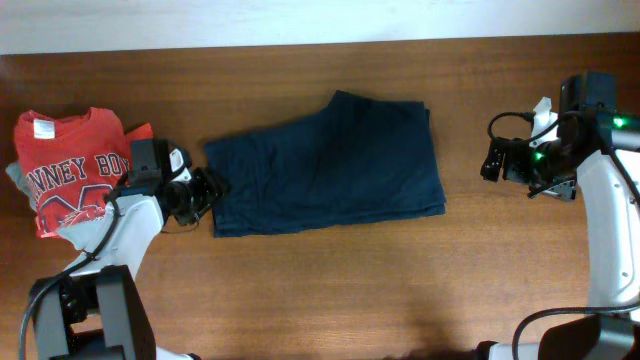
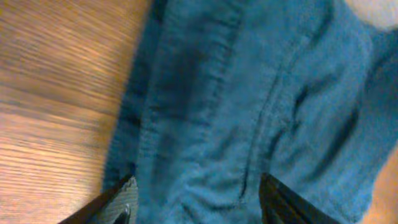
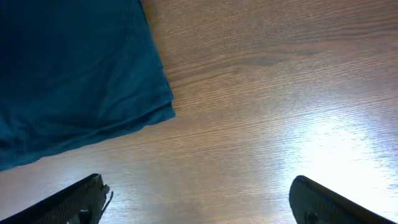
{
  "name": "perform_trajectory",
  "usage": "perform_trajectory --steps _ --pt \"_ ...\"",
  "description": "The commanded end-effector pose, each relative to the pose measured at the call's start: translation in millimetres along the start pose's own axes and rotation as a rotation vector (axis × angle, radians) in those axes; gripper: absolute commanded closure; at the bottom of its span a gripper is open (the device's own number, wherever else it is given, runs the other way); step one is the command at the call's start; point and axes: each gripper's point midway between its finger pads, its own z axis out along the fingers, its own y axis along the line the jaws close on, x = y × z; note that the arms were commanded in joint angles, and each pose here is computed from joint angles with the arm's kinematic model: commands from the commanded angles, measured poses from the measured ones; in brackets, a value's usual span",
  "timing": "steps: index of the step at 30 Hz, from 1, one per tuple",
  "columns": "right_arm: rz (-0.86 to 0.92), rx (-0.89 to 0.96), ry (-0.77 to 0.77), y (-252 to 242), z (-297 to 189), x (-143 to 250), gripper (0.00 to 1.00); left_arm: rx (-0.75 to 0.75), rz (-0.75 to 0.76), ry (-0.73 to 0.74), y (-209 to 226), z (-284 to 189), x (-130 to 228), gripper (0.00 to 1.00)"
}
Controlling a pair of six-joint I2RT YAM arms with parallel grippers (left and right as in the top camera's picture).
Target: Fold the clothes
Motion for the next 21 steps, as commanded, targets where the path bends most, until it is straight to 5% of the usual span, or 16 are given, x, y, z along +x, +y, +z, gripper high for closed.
perform_trajectory --steps 1,21 --pt "0.007 -0.061 0.015 8 5 5 0.01 0.032 0.119 0.074 -9 3 17 0.36" --pt "0.086 -0.412 0.24 39 170 64 0.1 -0.076 0.185 0.119 -7 11 39 0.34"
